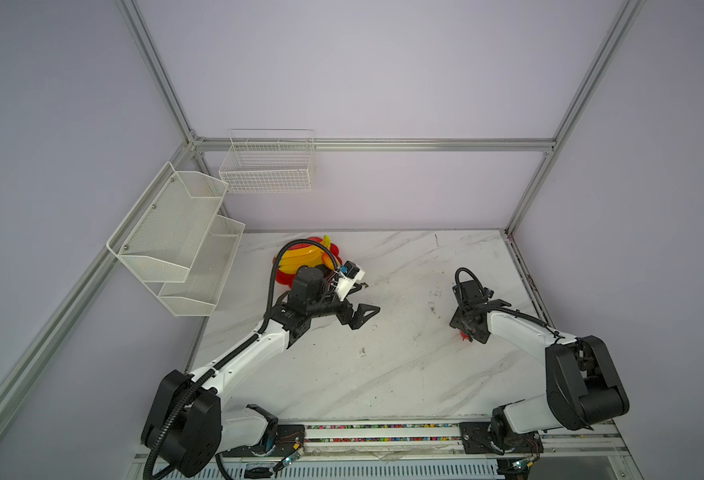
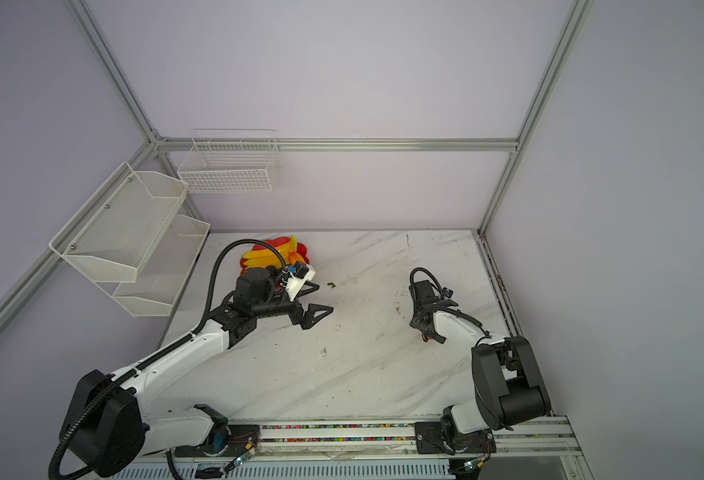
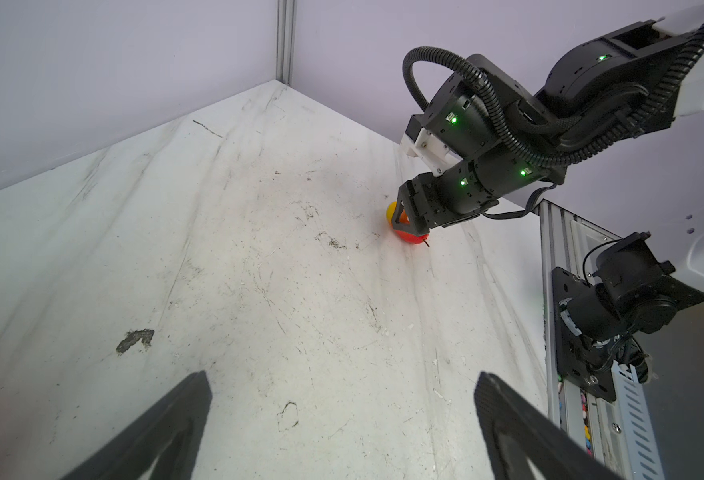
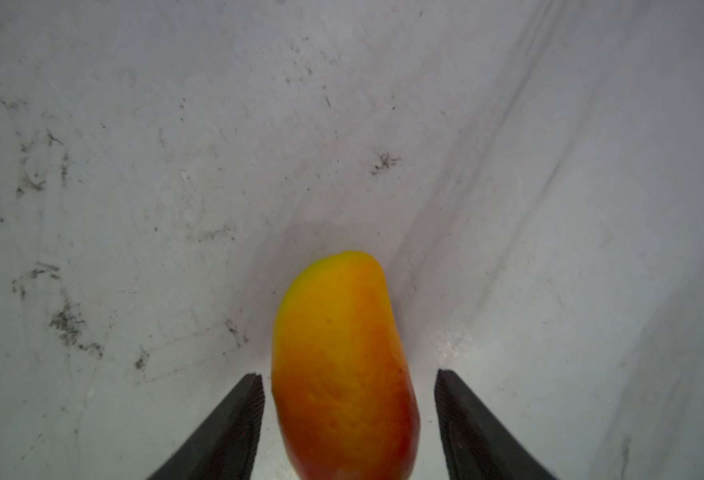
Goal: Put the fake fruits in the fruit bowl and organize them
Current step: 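Move the right gripper to the second mango, grasp and lift it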
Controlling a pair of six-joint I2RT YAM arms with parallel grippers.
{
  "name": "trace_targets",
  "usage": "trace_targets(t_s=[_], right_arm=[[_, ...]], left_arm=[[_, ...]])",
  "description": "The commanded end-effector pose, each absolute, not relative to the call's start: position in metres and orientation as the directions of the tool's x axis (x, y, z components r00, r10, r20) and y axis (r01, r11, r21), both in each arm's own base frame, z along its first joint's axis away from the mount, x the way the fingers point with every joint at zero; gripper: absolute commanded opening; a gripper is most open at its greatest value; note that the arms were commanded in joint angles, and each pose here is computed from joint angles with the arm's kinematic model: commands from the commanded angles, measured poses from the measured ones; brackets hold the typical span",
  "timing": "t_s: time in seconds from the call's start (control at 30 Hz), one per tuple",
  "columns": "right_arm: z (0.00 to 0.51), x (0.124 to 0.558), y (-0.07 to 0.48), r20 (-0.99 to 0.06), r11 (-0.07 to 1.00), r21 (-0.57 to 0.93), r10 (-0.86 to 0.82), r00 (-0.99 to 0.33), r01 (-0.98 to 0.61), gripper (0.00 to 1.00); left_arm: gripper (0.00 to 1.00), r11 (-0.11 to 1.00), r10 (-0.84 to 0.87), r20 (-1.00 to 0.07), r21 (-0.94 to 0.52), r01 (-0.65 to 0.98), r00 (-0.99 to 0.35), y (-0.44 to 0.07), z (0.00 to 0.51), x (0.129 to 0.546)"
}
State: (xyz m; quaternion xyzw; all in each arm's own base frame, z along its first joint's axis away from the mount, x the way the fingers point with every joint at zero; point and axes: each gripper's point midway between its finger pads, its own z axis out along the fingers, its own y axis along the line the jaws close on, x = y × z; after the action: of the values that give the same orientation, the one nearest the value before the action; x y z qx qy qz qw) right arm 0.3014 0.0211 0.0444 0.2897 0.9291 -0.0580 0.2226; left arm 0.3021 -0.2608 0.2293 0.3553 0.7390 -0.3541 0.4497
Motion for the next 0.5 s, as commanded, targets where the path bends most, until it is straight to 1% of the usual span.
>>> trace_targets(t_s=[0.0,0.13,0.3,0.37,0.47], right_arm=[[0.037,0.301,0.018,-0.441,0.824,0.018,0.515,-0.736,0.566,0.62],[0.039,0.306,0.019,-0.451,0.834,0.024,0.501,-0.739,0.551,0.53],[0.047,0.316,0.027,-0.474,0.867,0.061,0.461,-0.75,0.494,0.48],[0.058,0.326,0.031,-0.51,0.892,0.083,0.421,-0.75,0.444,0.46],[0.092,0.351,0.059,-0.583,0.93,0.186,0.363,-0.727,0.315,0.45]], left_arm=[[1.0,0.502,0.198,-0.932,-0.168,0.848,-0.302,-0.257,0.238,0.305],[1.0,0.523,0.187,-0.934,-0.167,0.836,-0.303,-0.252,0.241,0.31],[1.0,0.571,0.132,-0.94,-0.187,0.8,-0.314,-0.233,0.247,0.325],[1.0,0.604,0.101,-0.942,-0.197,0.772,-0.32,-0.219,0.25,0.334],[1.0,0.696,0.044,-0.946,-0.201,0.689,-0.321,-0.184,0.257,0.355]])
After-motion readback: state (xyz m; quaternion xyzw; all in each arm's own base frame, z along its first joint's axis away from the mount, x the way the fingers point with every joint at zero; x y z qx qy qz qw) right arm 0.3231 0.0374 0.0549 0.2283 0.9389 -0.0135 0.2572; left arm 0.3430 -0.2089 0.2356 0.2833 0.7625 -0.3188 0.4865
